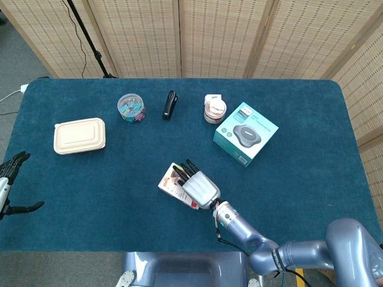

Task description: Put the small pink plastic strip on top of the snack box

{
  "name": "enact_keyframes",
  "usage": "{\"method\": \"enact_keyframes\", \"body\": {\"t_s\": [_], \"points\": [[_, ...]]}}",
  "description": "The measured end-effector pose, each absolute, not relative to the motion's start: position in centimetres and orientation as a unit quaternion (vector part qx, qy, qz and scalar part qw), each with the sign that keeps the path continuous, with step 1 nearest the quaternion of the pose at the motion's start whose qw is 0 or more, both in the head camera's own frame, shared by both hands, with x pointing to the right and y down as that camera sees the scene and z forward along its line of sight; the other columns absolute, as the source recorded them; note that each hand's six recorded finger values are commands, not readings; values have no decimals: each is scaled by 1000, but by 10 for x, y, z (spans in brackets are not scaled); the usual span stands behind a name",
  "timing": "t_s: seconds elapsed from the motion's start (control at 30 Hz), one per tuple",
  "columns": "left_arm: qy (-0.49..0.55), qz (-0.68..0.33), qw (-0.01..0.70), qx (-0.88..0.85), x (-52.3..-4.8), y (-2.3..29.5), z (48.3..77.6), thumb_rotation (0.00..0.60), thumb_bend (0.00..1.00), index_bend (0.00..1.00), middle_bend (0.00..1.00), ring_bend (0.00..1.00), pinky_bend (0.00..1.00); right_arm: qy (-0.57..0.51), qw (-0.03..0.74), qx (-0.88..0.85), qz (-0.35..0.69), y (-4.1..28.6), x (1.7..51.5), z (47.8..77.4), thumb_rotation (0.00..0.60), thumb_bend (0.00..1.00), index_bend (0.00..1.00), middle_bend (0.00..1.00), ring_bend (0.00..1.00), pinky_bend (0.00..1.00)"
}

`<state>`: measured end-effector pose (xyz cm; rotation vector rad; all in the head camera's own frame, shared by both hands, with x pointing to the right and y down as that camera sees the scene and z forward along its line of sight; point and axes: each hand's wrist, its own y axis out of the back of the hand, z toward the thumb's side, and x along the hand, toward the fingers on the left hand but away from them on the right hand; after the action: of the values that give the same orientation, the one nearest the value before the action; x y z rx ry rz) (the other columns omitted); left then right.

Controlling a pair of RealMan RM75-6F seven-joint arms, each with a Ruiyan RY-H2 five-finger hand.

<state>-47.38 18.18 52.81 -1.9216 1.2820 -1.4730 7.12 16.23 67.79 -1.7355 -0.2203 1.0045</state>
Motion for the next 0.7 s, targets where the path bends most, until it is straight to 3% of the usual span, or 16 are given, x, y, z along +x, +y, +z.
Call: {"method": "enact_keyframes", "body": {"t_s": [0.7], "points": [[461,-523,197,-689,-476,184,526,600,69,0,0,0,0,-82,541,-731,408,168,67,676,600,1000,314,0,0,0]]}}
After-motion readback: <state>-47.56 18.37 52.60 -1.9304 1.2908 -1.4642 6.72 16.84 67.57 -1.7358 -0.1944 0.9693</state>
